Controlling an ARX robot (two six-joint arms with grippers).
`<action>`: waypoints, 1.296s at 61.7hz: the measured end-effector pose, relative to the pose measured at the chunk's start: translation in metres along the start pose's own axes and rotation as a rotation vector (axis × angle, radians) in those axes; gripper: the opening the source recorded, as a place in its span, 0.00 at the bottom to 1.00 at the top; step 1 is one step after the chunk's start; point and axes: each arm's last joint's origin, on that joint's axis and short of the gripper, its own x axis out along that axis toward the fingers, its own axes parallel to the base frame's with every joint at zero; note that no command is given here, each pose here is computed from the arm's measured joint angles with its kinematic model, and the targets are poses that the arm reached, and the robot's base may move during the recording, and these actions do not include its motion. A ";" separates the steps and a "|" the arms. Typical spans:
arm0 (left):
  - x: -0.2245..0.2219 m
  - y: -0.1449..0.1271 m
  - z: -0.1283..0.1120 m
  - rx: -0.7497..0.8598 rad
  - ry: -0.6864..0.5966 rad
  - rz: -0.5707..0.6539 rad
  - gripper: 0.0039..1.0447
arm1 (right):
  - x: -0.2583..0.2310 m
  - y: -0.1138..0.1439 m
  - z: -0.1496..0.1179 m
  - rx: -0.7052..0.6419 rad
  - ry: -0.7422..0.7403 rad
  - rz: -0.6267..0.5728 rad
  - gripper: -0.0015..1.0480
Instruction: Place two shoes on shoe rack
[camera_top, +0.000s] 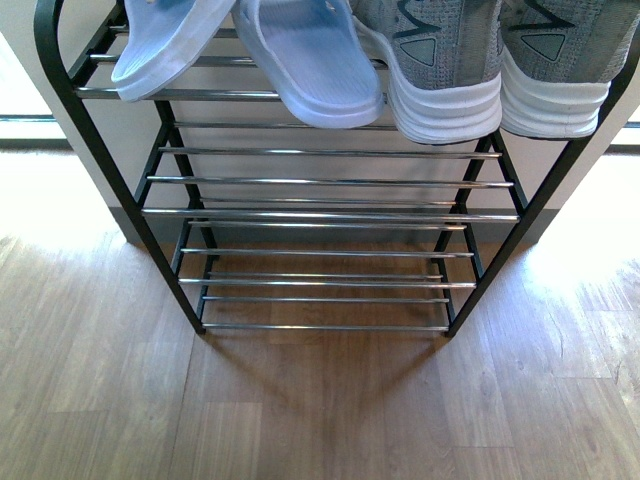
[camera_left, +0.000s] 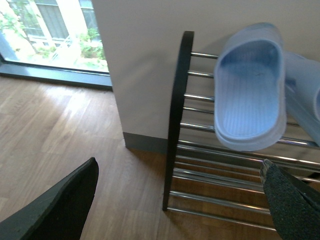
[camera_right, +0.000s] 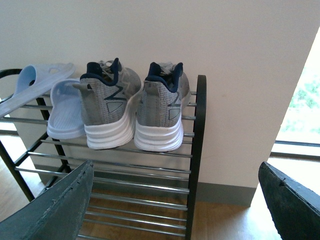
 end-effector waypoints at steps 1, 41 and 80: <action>-0.001 0.001 0.001 -0.002 -0.005 0.003 0.91 | 0.000 0.000 0.000 0.000 0.000 0.000 0.91; -0.047 0.051 -0.032 0.046 -0.300 -0.126 0.31 | 0.000 0.000 0.000 0.000 0.000 0.000 0.91; -0.066 0.074 -0.059 0.055 -0.316 -0.124 0.01 | 0.000 0.000 0.000 0.000 -0.001 0.000 0.91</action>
